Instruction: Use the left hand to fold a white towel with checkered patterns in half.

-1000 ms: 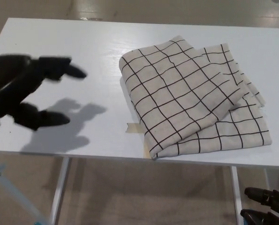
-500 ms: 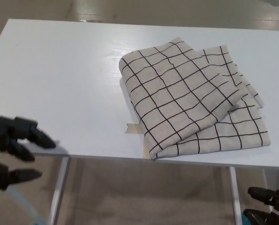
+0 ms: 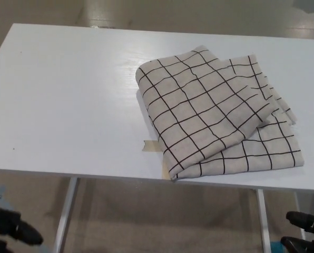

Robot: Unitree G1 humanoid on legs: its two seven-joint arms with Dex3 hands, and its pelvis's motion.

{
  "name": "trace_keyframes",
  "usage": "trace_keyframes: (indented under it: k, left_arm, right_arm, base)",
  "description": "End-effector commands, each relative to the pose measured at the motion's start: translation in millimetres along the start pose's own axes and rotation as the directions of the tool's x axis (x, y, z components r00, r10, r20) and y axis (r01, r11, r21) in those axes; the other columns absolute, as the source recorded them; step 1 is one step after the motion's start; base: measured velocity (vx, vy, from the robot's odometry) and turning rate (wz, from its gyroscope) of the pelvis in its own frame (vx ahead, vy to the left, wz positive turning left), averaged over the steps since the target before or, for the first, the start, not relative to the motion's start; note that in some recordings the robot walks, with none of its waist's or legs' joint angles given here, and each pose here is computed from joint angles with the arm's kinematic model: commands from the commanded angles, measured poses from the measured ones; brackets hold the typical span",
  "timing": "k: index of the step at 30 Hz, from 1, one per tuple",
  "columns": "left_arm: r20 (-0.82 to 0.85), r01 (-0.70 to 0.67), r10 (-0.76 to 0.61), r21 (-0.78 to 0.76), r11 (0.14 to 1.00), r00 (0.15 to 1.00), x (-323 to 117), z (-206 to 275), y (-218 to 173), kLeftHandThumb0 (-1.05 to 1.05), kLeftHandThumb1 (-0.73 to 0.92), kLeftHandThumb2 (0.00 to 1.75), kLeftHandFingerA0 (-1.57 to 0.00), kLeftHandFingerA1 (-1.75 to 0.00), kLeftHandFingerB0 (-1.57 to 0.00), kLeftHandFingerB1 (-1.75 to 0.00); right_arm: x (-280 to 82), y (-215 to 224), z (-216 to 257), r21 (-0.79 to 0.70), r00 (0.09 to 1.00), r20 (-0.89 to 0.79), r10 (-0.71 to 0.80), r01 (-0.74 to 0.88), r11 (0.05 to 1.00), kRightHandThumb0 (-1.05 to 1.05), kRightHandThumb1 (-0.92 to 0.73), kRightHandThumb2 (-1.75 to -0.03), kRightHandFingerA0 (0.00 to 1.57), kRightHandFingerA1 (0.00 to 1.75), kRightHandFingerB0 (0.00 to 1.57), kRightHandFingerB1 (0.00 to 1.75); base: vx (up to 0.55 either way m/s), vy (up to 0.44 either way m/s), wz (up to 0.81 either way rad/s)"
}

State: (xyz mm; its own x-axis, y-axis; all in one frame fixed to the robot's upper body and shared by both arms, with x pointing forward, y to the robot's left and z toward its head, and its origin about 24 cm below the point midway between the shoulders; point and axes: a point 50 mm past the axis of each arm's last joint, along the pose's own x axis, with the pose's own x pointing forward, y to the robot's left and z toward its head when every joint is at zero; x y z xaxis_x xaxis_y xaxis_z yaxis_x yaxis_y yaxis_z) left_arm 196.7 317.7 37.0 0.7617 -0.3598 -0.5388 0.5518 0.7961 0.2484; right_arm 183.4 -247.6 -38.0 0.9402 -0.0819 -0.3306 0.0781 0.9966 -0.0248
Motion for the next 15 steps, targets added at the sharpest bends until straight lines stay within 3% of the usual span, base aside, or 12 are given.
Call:
trace_keyframes:
  k: [1, 2, 3, 5, 6, 7, 12, 15]
  left_arm:
    - [0.146, 0.158, -0.088, -0.582, 0.798, 0.985, -20.9, -67.3, -35.0, -0.76, 0.49, 0.56, -0.85, -0.51, -0.71, -0.47]
    - [0.124, 0.100, -0.035, -0.572, 0.814, 0.992, -18.4, -70.2, -36.7, -0.76, 0.49, 0.56, -0.85, -0.51, -0.71, -0.47]
    - [0.066, -0.005, 0.049, -0.537, 0.843, 0.997, -13.3, -76.1, -39.4, -0.82, 0.51, 0.61, -0.56, -0.43, -0.48, -0.39]
    - [0.035, -0.071, 0.103, -0.509, 0.858, 0.994, -10.0, -79.7, -41.4, -0.82, 0.51, 0.61, -0.56, -0.43, -0.48, -0.39]
    - [-0.026, -0.159, 0.164, -0.435, 0.886, 0.986, -4.5, -86.5, -43.5, -0.78, 0.61, 0.59, -0.32, -0.34, -0.35, -0.33]
    - [-0.074, -0.200, 0.186, -0.399, 0.895, 0.980, -0.6, -92.5, -44.2, -0.79, 0.62, 0.60, -0.16, -0.29, -0.21, -0.28]
    - [-0.252, -0.331, 0.244, -0.404, 0.853, 0.937, 10.2, -115.4, -45.6, -0.80, 0.56, 0.58, -0.09, -0.24, -0.16, -0.27]
    - [-0.263, -0.346, 0.253, -0.413, 0.843, 0.931, 12.3, -118.2, -45.3, -0.80, 0.56, 0.58, -0.09, -0.24, -0.16, -0.27]
  right_arm:
    - [-21.4, -10.2, -26.8, 0.029, 0.988, -0.133, -0.083, 0.088, 0.996, -0.34, -0.50, -0.55, 0.67, 0.58, 0.70, 0.49]
    - [-22.2, -8.9, -27.8, 0.028, 0.988, -0.131, -0.084, 0.088, 0.996, -0.34, -0.50, -0.55, 0.67, 0.58, 0.70, 0.49]
    - [-23.8, -6.2, -30.3, 0.027, 0.987, -0.130, -0.090, 0.095, 0.995, -0.33, -0.50, -0.55, 0.67, 0.58, 0.67, 0.48]
    - [-24.8, -4.3, -31.9, 0.026, 0.987, -0.130, -0.096, 0.100, 0.995, -0.33, -0.50, -0.55, 0.67, 0.58, 0.67, 0.48]
    - [-26.7, -0.9, -36.1, 0.027, 0.986, -0.131, -0.106, 0.110, 0.994, -0.34, -0.50, -0.56, 0.65, 0.58, 0.64, 0.48]
    - [-27.7, 0.8, -40.2, 0.025, 0.984, -0.136, -0.118, 0.123, 0.992, -0.35, -0.51, -0.56, 0.61, 0.59, 0.60, 0.49]
    - [-28.0, 2.0, -47.7, -0.002, 0.976, -0.143, -0.165, 0.166, 0.986, -0.40, -0.49, -0.55, 0.50, 0.60, 0.50, 0.51]
    - [-27.6, 2.1, -48.5, -0.001, 0.975, -0.143, -0.171, 0.173, 0.985, -0.40, -0.49, -0.55, 0.50, 0.60, 0.50, 0.51]
  base:
    - [0.00, 0.000, 0.00]
    - [0.00, 0.000, 0.00]
    - [0.00, 0.000, 0.00]
    - [0.00, 0.000, 0.00]
    - [0.00, 0.000, 0.00]
    - [0.00, 0.000, 0.00]
    - [0.00, 0.000, 0.00]
    - [0.00, 0.000, 0.00]
